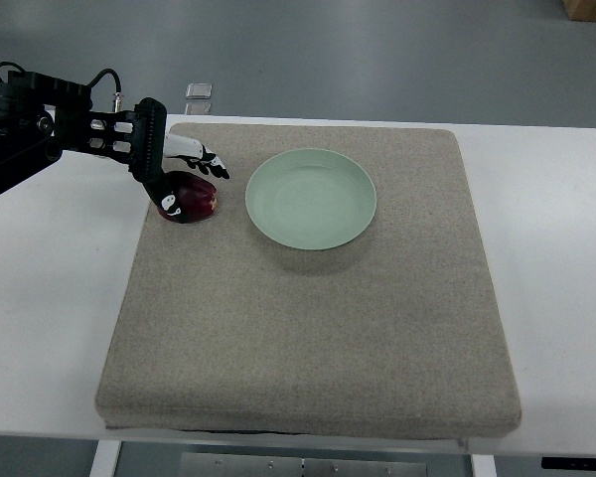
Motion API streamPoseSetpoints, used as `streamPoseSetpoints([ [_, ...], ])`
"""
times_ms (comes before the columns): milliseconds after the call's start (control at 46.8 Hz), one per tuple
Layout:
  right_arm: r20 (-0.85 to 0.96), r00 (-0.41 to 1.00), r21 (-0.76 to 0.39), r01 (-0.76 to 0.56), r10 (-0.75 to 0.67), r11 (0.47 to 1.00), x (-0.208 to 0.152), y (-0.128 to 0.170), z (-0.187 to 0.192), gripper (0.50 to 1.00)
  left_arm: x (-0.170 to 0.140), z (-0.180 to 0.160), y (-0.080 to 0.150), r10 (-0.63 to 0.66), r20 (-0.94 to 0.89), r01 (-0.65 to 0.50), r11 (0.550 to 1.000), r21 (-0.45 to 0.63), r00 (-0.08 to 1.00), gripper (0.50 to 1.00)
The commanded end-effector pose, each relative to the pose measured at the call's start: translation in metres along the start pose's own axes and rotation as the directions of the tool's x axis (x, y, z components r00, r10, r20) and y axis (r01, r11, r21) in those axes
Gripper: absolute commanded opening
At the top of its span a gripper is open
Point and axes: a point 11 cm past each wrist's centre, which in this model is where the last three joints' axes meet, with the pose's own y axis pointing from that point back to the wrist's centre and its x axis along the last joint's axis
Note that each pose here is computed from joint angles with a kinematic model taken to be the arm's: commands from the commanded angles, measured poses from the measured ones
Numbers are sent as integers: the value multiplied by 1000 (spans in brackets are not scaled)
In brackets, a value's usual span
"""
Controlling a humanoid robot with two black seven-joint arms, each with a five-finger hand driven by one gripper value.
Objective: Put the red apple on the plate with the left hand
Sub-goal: 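Close the left hand fingers around the red apple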
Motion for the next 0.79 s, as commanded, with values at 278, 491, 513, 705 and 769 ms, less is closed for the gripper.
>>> streamPoseSetpoints([
  [278, 0, 1000, 1, 0, 0, 1000, 0, 0, 0, 932, -8, -5, -3, -19, 2, 19, 1000, 14, 1000, 904],
  [491, 0, 1000, 1, 0, 0, 1000, 0, 0, 0, 930, -11, -7, -3, -23, -2, 23, 1000, 16, 1000, 900],
  [513, 0, 1000, 1, 0, 0, 1000, 0, 0, 0, 930, -11, -7, -3, -22, -3, 22, 1000, 18, 1000, 898],
  [705, -1, 1000, 0, 0, 0, 1000, 0, 0, 0, 932, -11, -11, -3, -20, -8, 20, 999, 29, 1000, 787],
  [769, 0, 1000, 1, 0, 0, 1000, 0, 0, 0, 932, -10, -14, -2, -14, -10, 15, 999, 38, 1000, 716],
])
